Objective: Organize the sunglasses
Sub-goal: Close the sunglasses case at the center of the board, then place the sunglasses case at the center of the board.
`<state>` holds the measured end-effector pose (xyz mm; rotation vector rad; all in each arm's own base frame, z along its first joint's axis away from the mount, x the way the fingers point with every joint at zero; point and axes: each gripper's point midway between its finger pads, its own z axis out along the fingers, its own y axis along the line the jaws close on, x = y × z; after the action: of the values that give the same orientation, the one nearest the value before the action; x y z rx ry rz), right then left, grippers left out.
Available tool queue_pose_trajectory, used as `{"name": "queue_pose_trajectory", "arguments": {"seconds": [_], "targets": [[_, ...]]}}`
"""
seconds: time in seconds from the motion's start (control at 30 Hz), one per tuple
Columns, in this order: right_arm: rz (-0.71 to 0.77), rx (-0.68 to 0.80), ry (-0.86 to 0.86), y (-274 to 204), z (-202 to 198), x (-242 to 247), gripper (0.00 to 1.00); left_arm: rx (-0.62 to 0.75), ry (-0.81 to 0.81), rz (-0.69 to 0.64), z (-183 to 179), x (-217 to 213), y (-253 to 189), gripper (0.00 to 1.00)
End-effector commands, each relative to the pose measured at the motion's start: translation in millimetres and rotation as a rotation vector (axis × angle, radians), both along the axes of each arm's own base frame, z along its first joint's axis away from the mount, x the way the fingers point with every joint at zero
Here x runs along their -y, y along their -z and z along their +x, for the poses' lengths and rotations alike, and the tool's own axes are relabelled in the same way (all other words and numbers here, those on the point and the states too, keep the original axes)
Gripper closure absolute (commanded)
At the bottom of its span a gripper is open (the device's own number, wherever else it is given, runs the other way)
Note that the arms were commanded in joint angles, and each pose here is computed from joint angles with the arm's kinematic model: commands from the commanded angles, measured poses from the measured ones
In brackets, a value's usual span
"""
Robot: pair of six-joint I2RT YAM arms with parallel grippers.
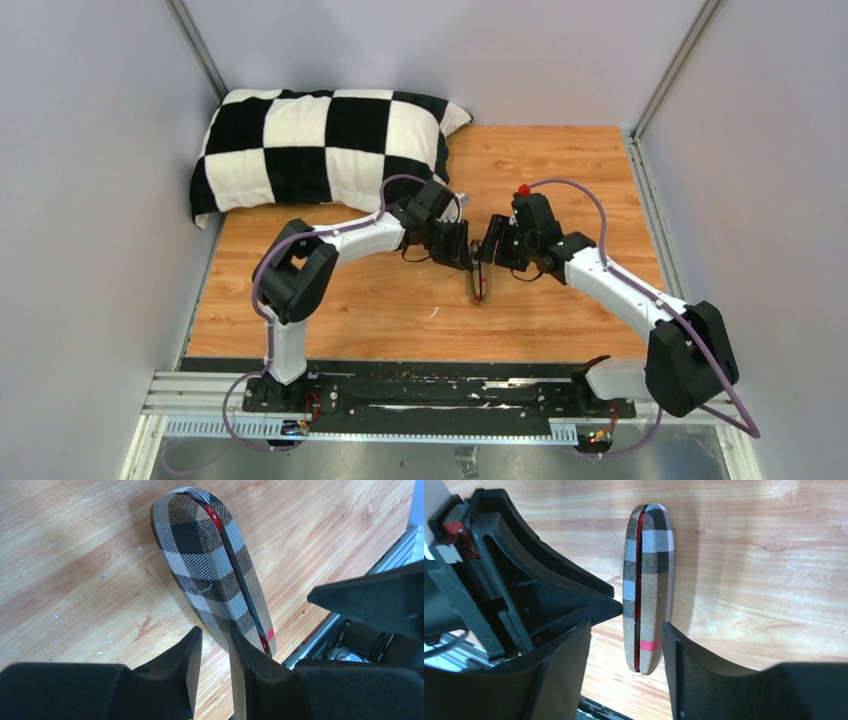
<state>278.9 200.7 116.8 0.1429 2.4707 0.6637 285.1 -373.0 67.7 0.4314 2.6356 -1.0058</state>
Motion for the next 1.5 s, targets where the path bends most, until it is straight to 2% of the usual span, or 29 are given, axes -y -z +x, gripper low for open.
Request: {"name": "queue_pose_trajectory", "arguments": {"seconds": [0.0,0.1,0.27,0.33,0.4,0.43,0.5,0.63,0.73,0.9,1.03,1.2,1.3,1.47], "targets": [[-0.077,-0.051,-0.115,20,-15,2,0.37,0.006,0.026,0.019,-4,2,-2,0.68],[-0.065,-0.102,-0.206,31,-18,-10,0.35,0.031,0.018,0.060,-5,-9,-6,0.68],[-0.069,-0.134,-0.252,47,-15,-21,0.35,0.062,-0.052,0.068,1,-41,-21,0.67],[-0.086,-0.141,-0.245,53,-11,-21,0.38,0.065,-0.096,0.080,4,-61,-23,0.67],[-0.102,-0.142,-0.230,56,-8,-19,0.51,0.068,-0.135,0.089,6,-80,-24,0.67],[-0.113,-0.138,-0.219,57,-7,-17,0.62,0.067,-0.149,0.097,6,-87,-23,0.67],[-0.122,-0.128,-0.202,57,-4,-14,0.76,0.067,-0.167,0.106,4,-98,-22,0.67],[-0.108,-0.104,-0.196,53,-2,-15,0.93,0.051,-0.171,0.102,-3,-101,-18,0.67],[-0.039,-0.077,-0.206,46,-2,-17,0.99,0.043,-0.174,0.100,-7,-103,-14,0.67],[0.059,-0.067,-0.148,48,0,9,0.99,0.052,-0.172,0.101,-14,-108,-17,0.66],[0.175,-0.037,-0.076,46,16,31,0.97,0.081,-0.171,0.077,-18,-111,-30,0.65],[0.328,0.032,0.070,32,58,60,0.94,0.118,-0.181,0.076,-21,-117,-45,0.64],[0.345,0.063,0.138,30,90,78,0.94,0.131,-0.193,0.083,-22,-121,-50,0.63],[0.343,0.006,0.260,57,132,116,0.92,0.149,-0.201,0.071,-25,-124,-60,0.63]]}}
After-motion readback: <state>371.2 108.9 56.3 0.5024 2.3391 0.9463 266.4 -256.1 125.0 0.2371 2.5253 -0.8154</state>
